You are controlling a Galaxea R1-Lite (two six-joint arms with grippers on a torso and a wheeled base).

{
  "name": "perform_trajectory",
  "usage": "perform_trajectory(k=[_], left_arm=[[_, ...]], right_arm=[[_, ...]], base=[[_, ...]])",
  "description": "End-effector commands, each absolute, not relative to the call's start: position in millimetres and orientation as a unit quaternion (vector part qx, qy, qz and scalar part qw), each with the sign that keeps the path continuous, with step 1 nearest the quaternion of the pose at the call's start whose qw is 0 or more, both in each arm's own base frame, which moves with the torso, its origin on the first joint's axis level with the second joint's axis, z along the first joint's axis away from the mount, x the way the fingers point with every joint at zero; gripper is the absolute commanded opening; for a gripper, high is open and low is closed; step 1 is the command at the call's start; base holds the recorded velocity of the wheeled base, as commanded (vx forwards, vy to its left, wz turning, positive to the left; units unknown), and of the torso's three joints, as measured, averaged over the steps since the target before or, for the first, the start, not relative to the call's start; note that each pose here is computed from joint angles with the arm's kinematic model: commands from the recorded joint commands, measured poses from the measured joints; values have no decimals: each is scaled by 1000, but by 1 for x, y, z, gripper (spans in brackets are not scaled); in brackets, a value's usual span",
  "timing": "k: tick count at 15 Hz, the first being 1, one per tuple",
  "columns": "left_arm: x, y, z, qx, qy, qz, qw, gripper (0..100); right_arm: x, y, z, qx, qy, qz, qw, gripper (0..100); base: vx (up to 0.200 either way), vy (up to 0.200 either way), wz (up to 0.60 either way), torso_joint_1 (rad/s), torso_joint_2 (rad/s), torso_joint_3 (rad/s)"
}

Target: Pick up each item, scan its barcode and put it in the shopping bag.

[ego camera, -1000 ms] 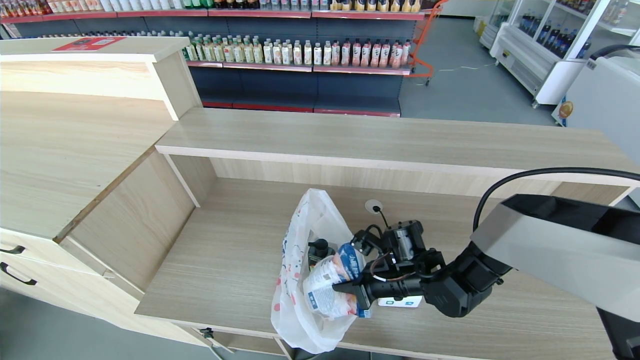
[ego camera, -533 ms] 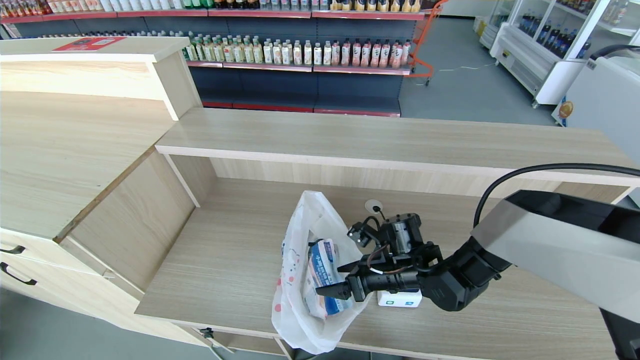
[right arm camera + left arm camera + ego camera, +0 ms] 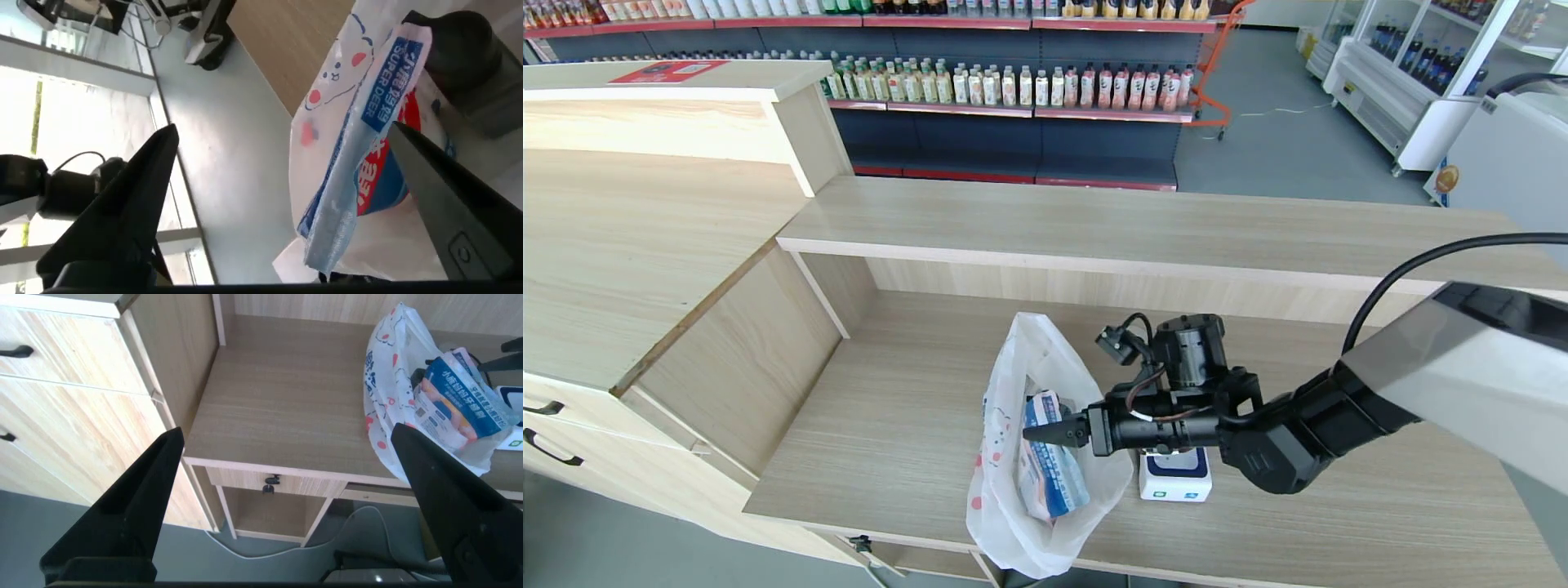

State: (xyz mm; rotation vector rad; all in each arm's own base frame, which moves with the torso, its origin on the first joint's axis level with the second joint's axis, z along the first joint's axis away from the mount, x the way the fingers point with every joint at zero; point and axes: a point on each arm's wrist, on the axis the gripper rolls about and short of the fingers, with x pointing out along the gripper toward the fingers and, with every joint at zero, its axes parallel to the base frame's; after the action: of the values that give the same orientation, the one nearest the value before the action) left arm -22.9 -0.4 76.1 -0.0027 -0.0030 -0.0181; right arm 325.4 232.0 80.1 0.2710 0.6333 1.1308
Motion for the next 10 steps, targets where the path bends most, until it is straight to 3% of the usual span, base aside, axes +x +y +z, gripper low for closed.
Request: perform_trajectory(k=[1, 6, 10], left_arm=[[-23, 0, 76, -2, -2, -9, 1000, 100], [-23, 0, 76, -2, -2, -9, 1000, 100], [-23, 0, 76, -2, -2, -9, 1000, 100]], right_arm=[[309, 219, 106, 146, 287, 526, 787, 100], [294, 183, 116, 166, 296, 495, 800, 100], [247, 109, 183, 159, 181, 434, 868, 100]], base=[[0, 0, 0, 0, 0, 0], [0, 0, 0, 0, 0, 0], [0, 0, 0, 0, 0, 0]])
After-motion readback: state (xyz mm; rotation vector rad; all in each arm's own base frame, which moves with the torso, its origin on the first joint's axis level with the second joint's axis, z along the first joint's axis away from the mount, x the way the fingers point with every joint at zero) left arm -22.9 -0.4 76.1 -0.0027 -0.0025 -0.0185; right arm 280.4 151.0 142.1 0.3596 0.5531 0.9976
